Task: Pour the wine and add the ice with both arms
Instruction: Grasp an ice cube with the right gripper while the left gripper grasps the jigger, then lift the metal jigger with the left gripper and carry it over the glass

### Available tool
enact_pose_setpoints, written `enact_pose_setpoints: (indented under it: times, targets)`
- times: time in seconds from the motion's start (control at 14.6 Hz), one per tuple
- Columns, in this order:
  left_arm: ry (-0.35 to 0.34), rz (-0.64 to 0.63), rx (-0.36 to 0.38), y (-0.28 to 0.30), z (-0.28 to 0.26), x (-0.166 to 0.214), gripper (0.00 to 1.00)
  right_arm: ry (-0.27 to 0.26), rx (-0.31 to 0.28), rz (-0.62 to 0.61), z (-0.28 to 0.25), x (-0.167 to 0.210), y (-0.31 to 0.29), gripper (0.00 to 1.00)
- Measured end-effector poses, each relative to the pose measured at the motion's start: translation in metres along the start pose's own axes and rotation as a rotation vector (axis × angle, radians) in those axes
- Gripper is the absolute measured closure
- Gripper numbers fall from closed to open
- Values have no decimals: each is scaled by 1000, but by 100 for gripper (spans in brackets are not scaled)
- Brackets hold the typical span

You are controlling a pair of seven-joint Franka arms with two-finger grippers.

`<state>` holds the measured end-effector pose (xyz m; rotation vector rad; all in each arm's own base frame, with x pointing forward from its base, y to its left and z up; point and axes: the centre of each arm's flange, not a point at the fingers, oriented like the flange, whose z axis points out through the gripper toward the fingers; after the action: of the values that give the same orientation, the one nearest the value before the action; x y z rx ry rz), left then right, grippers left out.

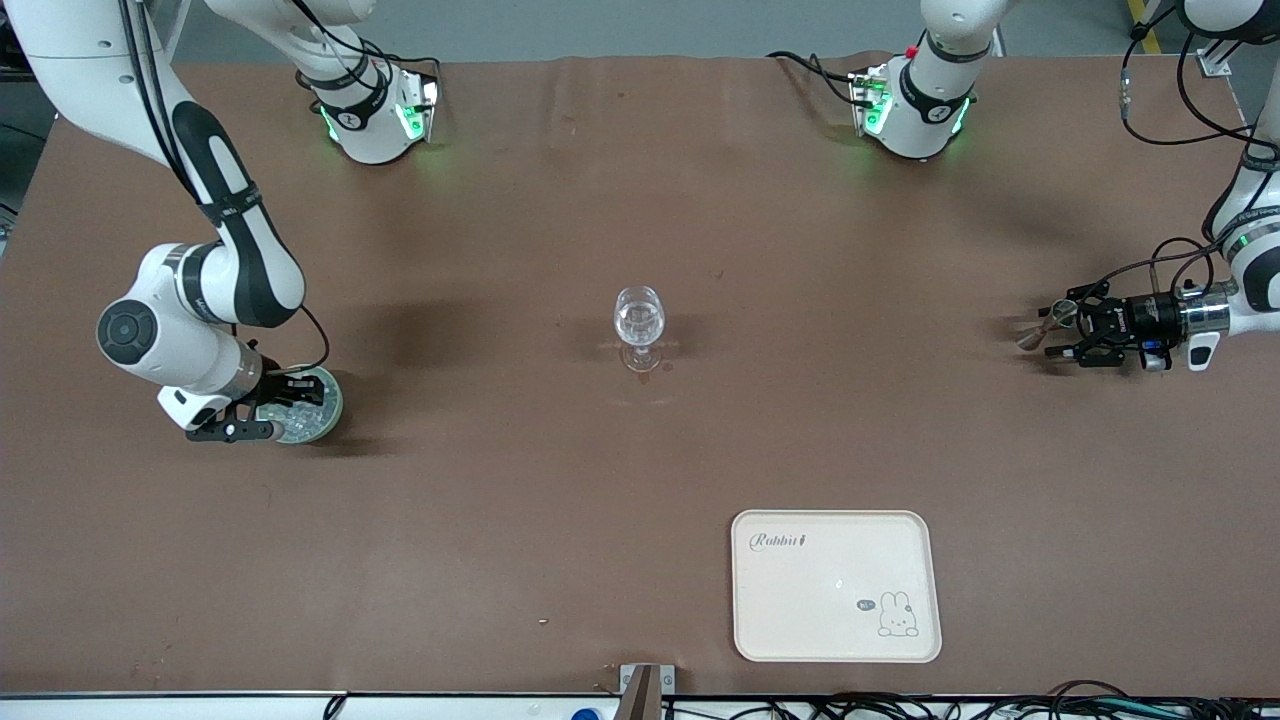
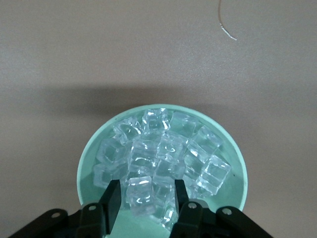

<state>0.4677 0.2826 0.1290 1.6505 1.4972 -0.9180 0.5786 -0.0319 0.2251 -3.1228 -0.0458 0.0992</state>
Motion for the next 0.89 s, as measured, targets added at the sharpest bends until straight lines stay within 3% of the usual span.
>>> enact_pose_setpoints:
  times: [0.14,0.41,0.48,0.89]
  targets:
    - [-2,-3,-4,0,1,0,31,-1,0,0,1,0,0,50]
    - [-9,-8,-27,-1,-1,0,74,-2,1,0,1,0,0,53]
    - [-13,-14,-40,-4,-4,2,79,-2,2,1,1,0,0,54]
    - [-52,5,-65,-9,-16,-8,79,-3,10,10,3,-1,0,54]
